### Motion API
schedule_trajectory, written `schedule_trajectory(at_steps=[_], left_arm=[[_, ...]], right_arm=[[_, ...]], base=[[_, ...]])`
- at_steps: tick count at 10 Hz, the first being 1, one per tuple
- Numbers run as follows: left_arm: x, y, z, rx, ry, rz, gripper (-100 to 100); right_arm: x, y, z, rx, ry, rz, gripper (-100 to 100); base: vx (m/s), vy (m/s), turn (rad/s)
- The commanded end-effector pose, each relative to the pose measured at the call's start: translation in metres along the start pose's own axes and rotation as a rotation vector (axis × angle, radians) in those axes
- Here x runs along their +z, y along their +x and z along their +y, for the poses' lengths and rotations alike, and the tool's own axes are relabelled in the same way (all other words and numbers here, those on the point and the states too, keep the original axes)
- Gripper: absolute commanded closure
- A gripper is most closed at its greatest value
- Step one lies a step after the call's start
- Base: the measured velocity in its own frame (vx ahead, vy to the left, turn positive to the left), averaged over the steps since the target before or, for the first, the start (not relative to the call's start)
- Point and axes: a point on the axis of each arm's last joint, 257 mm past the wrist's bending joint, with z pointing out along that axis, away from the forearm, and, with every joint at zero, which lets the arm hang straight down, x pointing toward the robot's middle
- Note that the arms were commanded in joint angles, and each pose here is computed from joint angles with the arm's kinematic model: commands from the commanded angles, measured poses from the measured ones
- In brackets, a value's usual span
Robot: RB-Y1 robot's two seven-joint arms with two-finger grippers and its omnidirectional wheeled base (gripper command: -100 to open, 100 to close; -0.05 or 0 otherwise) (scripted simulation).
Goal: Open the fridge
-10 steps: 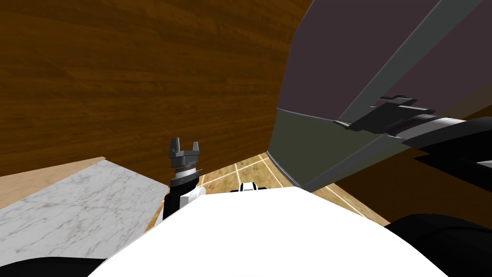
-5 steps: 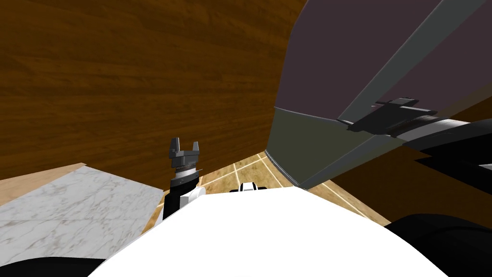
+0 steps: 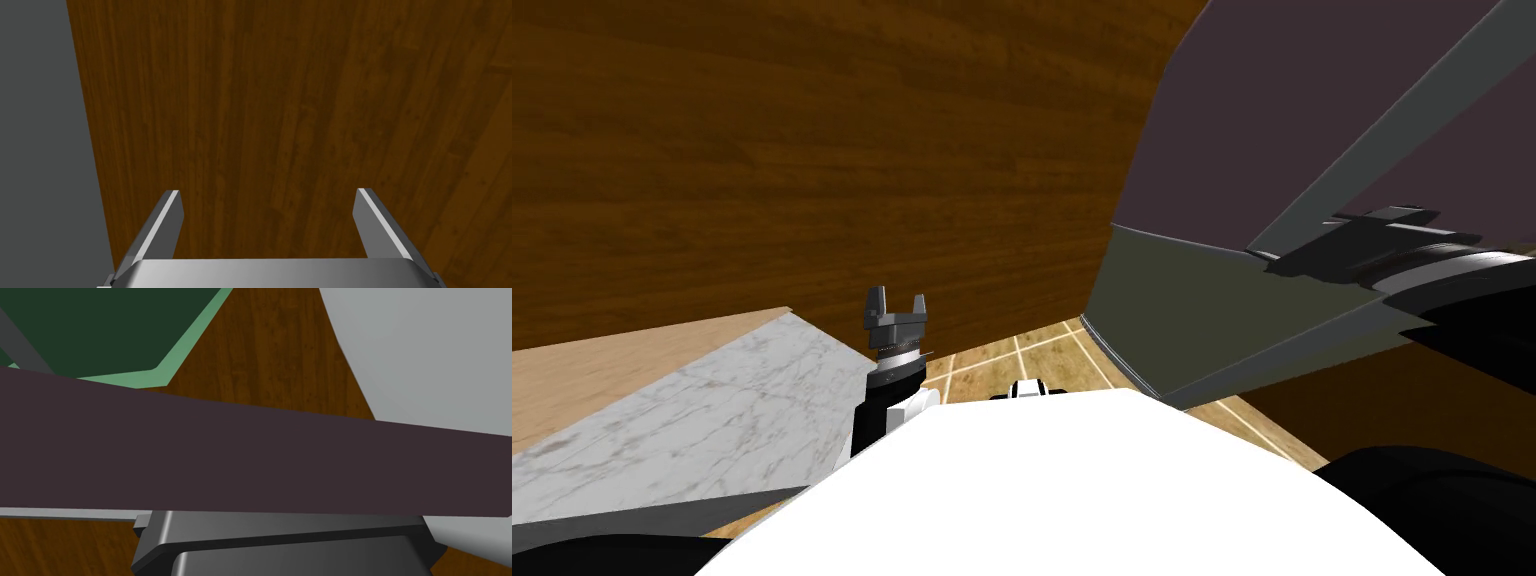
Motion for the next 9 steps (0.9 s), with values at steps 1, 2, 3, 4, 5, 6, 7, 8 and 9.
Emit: schedule_trajectory(at_steps=[1,2,3,4,5,6,7,8,9], left_arm=[[0.000,0.000,0.000,0.000,0.000,0.000,0],[0.000,0.000,0.000,0.000,0.000,0.000,0],[0.000,0.000,0.000,0.000,0.000,0.000,0],[0.000,0.000,0.000,0.000,0.000,0.000,0],[0.000,0.000,0.000,0.000,0.000,0.000,0],[0.000,0.000,0.000,0.000,0.000,0.000,0],[0.000,0.000,0.000,0.000,0.000,0.000,0],[0.000,0.000,0.000,0.000,0.000,0.000,0],[0.000,0.000,0.000,0.000,0.000,0.000,0]], right_arm=[[-0.006,0.037,-0.008,-0.003,0.010,0.085,100],[-0.010,0.057,-0.014,-0.019,0.020,0.135,100],[-0.013,0.069,-0.014,-0.015,0.021,0.158,100],[-0.018,0.088,-0.020,-0.033,0.031,0.207,100],[-0.022,0.100,-0.020,-0.029,0.032,0.231,100],[-0.030,0.122,-0.028,-0.049,0.044,0.287,100],[-0.033,0.129,-0.028,-0.047,0.045,0.302,100],[-0.041,0.151,-0.037,-0.069,0.058,0.356,100],[-0.045,0.158,-0.037,-0.067,0.058,0.372,100]], base=[[-0.037,0.170,0.181],[-0.004,0.228,0.362],[-0.007,0.187,0.140],[-0.070,0.207,0.251],[-0.032,0.182,0.192],[0.018,0.255,0.271],[0.028,0.192,0.161],[0.017,0.204,0.315],[-0.002,0.165,0.171]])
